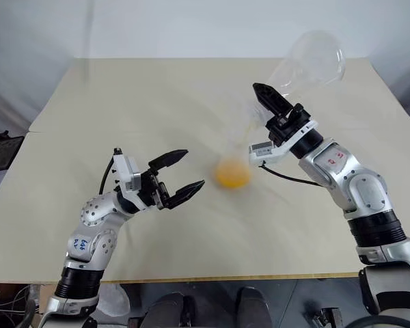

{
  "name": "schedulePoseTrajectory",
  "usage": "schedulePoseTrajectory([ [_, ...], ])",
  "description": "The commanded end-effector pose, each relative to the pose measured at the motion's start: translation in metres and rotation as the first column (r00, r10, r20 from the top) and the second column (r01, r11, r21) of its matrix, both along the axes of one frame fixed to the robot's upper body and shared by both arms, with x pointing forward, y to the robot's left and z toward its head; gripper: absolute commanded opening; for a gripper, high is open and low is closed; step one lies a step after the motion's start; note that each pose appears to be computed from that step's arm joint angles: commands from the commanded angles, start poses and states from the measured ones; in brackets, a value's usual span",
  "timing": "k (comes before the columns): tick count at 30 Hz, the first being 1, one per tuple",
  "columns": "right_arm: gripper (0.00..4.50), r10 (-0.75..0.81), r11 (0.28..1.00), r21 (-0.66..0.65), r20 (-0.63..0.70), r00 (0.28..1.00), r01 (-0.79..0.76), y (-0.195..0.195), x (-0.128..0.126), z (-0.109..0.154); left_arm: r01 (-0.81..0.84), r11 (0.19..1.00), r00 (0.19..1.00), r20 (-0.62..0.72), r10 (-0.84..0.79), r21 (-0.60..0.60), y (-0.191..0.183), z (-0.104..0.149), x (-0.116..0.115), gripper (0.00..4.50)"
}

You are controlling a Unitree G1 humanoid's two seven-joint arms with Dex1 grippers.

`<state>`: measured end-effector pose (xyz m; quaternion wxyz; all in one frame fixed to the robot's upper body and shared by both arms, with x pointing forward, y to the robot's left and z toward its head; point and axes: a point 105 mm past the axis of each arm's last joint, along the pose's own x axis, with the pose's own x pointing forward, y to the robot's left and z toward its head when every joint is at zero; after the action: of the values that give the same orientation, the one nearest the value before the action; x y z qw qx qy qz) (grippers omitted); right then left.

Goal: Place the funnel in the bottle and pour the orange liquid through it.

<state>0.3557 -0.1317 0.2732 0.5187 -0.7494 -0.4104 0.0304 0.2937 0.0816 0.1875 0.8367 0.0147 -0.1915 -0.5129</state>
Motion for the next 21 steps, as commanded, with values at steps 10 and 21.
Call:
schedulePoseTrajectory([
  [10, 2.55, 0.055, 0.929, 0.369, -0.136, 0.989, -0.001, -0.029, -0.011, 0.028, 0.009, 1.000, 1.000, 0.021, -0.009, 0.009, 0.003, 0.003, -0.003, 4.50],
  [21, 2.55, 0.433, 0.248, 0.940, -0.324, 0.841, 0.235, -0.137, -0.034, 0.030, 0.028, 0.999, 1.000, 0.006, -0.029, 0.025, 0.004, 0.001, -0.004, 4.50],
])
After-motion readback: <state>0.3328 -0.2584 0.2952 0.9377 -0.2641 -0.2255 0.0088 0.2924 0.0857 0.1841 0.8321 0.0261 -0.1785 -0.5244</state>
